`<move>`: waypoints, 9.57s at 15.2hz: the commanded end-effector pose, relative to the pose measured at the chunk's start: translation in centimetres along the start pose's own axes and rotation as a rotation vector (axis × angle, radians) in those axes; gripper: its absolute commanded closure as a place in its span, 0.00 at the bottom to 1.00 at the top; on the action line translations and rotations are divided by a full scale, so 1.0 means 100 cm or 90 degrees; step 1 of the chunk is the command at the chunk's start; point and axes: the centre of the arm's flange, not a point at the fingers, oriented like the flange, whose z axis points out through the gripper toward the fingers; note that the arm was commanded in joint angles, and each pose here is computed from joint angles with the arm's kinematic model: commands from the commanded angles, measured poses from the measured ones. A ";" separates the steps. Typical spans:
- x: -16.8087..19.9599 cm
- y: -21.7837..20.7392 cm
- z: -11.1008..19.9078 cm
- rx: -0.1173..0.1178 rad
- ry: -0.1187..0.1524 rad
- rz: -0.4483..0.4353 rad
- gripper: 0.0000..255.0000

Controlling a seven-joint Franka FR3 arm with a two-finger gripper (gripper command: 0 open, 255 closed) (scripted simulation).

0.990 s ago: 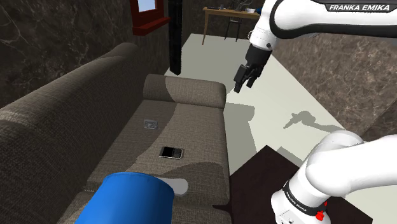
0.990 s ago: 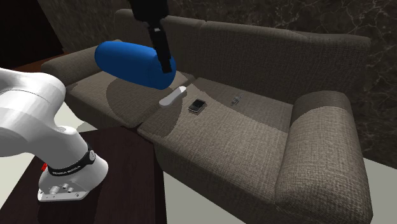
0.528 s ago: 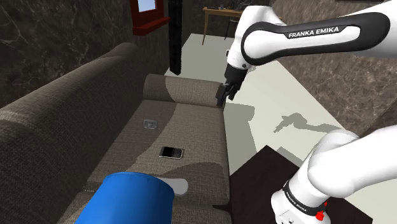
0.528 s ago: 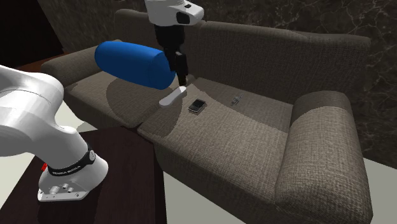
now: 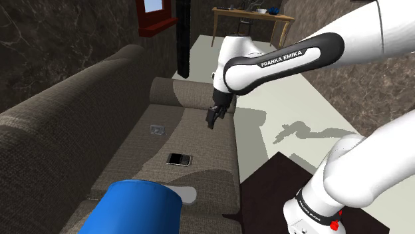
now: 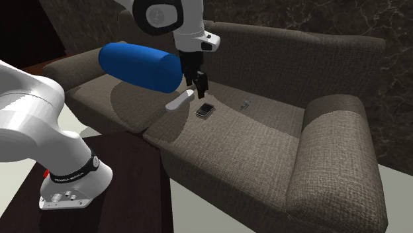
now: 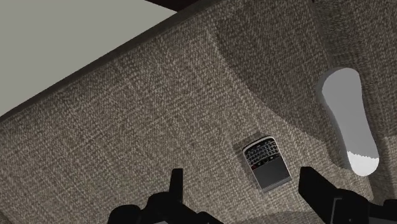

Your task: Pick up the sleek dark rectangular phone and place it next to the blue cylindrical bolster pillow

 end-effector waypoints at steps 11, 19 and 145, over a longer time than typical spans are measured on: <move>0.059 -0.072 0.136 -0.008 -0.025 -0.116 0.00; 0.073 -0.095 0.200 -0.011 -0.034 -0.153 0.00; -0.318 -0.428 -0.076 -0.011 -0.034 -0.153 1.00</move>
